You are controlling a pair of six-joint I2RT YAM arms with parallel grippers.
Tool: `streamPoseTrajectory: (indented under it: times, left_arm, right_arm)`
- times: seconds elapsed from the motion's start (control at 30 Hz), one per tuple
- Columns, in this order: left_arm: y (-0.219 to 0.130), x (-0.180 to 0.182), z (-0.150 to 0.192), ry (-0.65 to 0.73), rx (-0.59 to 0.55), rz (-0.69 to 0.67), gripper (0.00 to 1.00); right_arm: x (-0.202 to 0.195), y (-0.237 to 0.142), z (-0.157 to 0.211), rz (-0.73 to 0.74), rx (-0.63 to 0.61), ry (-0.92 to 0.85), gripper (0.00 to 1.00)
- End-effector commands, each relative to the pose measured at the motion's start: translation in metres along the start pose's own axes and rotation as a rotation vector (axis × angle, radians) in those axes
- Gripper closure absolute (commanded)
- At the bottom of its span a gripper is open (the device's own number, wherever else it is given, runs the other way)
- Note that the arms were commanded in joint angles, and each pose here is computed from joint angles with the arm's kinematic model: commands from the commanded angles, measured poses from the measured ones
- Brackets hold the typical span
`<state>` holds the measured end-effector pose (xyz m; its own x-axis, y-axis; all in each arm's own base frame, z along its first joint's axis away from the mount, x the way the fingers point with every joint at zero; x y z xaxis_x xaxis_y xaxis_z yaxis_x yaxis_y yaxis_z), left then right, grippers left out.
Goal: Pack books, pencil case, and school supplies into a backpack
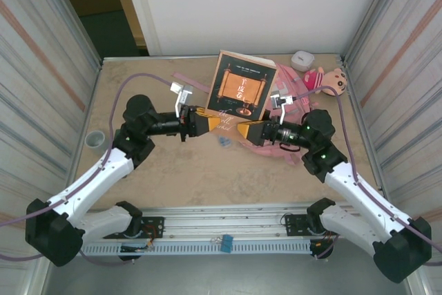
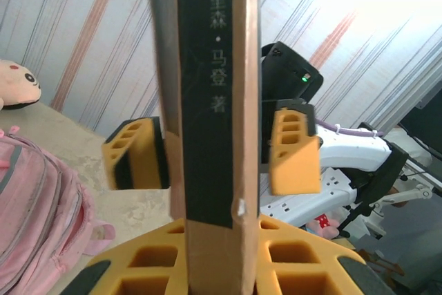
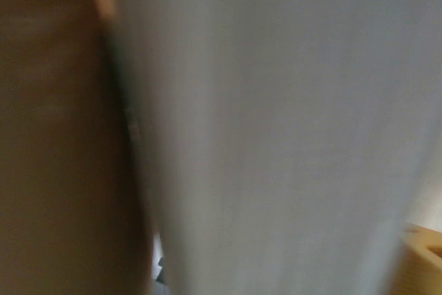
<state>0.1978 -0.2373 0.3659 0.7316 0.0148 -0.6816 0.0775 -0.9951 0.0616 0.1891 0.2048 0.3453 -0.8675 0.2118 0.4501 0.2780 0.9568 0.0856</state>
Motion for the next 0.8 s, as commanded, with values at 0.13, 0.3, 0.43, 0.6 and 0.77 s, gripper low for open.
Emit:
streamPoseTrajectory:
  times: [0.13, 0.3, 0.43, 0.6, 0.77]
  left_arm:
    - [-0.002, -0.001, -0.008, 0.072, -0.061, -0.043, 0.87]
    - [0.0, 0.0, -0.003, 0.084, -0.018, -0.024, 0.81]
    - [-0.008, 0.01, 0.005, 0.139, -0.008, -0.157, 0.5]
    - [-0.031, 0.013, 0.021, 0.376, 0.061, -0.336, 0.34]
    - [-0.042, 0.008, 0.057, 0.778, 0.296, -0.361, 0.26]
  right_arm:
    - [0.043, -0.012, -0.028, -0.101, -0.053, -0.133, 0.34]
    - [0.035, -0.003, -0.034, -0.01, -0.02, -0.13, 0.7]
    - [0.023, -0.012, -0.028, 0.121, 0.034, -0.289, 0.91]
    - [0.01, -0.029, 0.006, 0.221, 0.283, -0.622, 0.94]
    - [-0.013, -0.037, 0.036, 0.335, 0.627, -0.838, 0.94]
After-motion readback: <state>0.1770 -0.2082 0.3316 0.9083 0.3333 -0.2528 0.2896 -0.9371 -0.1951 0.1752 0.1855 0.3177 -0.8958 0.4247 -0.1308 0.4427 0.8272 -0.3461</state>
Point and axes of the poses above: each hand's point on the last joint's axis, 136 mm out from that joint toward the fingers, its own y axis out along the fingers, its own x axis along the line the jaws close on, z = x × y, the point moved 5 cm from there along -y, back along the fingers, and after that the axes turned 12 degrees about -y, right-handed, at the moved point
